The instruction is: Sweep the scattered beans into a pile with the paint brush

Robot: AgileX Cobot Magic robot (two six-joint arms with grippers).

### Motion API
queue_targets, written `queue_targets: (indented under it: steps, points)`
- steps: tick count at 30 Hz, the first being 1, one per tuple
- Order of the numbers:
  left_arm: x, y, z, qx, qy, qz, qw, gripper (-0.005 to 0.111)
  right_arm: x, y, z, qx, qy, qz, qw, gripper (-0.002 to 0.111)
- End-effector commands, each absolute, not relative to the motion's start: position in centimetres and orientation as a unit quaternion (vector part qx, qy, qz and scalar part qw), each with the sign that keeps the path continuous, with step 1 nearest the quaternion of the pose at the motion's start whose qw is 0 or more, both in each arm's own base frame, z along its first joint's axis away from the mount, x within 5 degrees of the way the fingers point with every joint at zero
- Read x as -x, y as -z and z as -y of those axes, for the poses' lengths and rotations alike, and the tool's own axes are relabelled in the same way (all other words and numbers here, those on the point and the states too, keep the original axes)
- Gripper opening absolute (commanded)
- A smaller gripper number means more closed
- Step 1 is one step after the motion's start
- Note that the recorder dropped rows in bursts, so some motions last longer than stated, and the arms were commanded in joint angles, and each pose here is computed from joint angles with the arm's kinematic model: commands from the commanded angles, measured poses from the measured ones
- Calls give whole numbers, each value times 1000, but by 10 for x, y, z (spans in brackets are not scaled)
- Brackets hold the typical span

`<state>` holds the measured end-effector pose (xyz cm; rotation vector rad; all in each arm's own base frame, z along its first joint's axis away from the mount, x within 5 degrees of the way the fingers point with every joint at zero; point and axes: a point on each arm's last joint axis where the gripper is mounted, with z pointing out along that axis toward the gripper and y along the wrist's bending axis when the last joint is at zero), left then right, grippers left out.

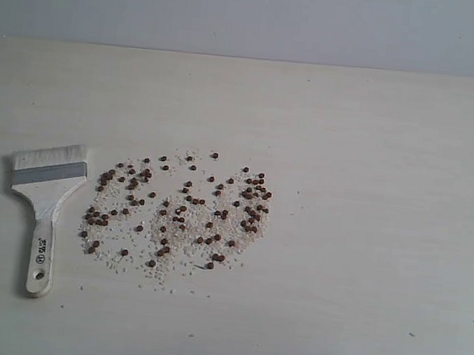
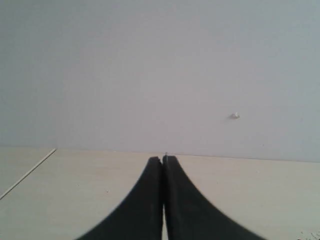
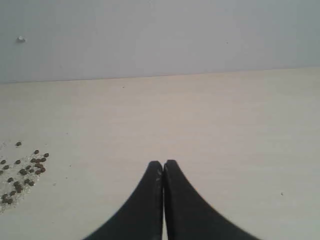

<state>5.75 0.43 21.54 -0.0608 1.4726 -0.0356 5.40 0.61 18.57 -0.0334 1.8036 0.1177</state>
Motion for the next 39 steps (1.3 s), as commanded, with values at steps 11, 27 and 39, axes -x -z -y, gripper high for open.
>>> queue_targets:
  steps: [11, 27, 39]
  points:
    - [-57, -214, -1, 29, 43, -673, 738, 0, -54, -185, -6, 14, -48, -781, 623, 0]
    - [-57, -212, 6, 75, 153, -677, 716, 0, -54, -185, -6, 16, -46, -781, 623, 0]
    - [-56, -220, -14, 226, 162, -634, 722, 0, -54, -185, -6, 15, -47, -781, 623, 0]
